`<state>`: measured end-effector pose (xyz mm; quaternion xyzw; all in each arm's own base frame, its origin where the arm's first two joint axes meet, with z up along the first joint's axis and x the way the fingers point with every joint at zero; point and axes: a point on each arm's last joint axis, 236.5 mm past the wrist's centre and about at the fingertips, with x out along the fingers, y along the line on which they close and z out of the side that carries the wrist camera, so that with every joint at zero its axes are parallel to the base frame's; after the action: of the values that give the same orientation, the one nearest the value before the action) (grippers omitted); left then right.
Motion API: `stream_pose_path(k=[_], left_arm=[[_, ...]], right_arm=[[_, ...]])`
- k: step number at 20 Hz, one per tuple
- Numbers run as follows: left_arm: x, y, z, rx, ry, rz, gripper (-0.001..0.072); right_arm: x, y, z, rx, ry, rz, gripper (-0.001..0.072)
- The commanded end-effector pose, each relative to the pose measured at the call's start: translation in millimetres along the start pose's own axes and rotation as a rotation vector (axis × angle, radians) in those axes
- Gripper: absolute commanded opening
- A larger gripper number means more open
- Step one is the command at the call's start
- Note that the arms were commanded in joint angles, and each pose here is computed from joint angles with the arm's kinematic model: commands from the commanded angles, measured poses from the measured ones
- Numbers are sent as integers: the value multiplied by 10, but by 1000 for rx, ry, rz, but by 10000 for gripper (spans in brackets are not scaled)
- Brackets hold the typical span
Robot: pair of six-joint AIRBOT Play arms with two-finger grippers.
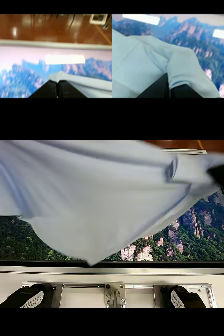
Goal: Fold the shirts.
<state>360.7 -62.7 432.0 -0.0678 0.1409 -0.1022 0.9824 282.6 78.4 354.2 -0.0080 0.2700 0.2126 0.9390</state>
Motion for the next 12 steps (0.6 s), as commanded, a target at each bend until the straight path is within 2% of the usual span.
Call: stream_pose_path(k=[1,7,11,12], left_arm=[[899,207,-652,-38,210,19,35],[2482,-170,-2416,-281,657,-179,36],[2968,-497,-3670,-410,916,-214,37],[3009,-587,-3866,-433,956,-229,61]], right_arm=[[429,-64,-1099,214,387,64,56],[1637,-599,-2311,455,479,-7,56],[2127,-882,-2754,454,530,-34,56],[2202,-942,-2781,462,524,-47,56]])
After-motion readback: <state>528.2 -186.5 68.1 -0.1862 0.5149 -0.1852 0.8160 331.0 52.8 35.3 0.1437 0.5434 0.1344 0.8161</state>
